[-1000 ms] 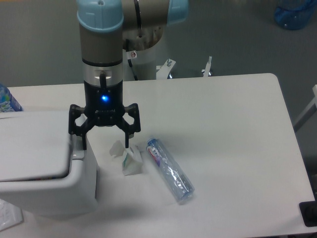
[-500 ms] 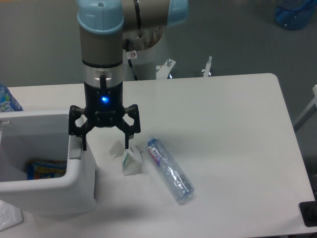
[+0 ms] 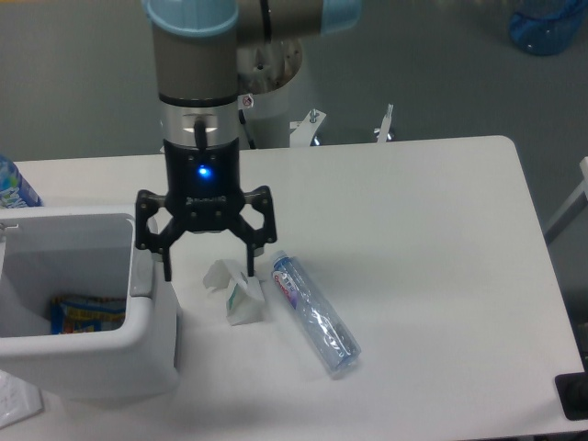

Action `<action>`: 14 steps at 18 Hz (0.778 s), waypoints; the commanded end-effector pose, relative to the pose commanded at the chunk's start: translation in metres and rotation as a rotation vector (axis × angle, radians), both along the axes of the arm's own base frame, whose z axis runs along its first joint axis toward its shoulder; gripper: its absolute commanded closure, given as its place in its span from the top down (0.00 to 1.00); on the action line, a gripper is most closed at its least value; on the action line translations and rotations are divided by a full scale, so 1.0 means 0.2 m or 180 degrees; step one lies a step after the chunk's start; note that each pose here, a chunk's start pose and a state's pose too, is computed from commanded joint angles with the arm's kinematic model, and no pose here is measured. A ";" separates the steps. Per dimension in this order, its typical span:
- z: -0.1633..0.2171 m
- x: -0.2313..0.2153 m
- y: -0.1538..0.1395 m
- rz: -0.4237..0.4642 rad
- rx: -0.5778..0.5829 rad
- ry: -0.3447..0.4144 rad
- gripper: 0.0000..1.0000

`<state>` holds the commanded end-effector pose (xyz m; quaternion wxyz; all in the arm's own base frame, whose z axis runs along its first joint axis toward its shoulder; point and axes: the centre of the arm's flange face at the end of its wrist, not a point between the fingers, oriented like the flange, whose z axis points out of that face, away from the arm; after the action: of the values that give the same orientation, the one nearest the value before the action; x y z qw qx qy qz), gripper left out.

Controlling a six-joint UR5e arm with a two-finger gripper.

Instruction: Open the trash can

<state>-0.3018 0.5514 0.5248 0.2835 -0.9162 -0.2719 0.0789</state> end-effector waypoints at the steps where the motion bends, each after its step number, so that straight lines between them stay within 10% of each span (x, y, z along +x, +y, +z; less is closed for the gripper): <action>1: 0.00 -0.03 -0.02 0.0000 -0.0087 0.0085 1.00; 5: -0.02 -0.19 -0.15 0.0208 -0.0425 0.0302 1.00; 14: -0.13 -0.41 -0.36 -0.0342 -0.1300 0.0476 1.00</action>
<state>-0.3841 0.4785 0.4979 0.1152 -0.9594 -0.1793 0.1849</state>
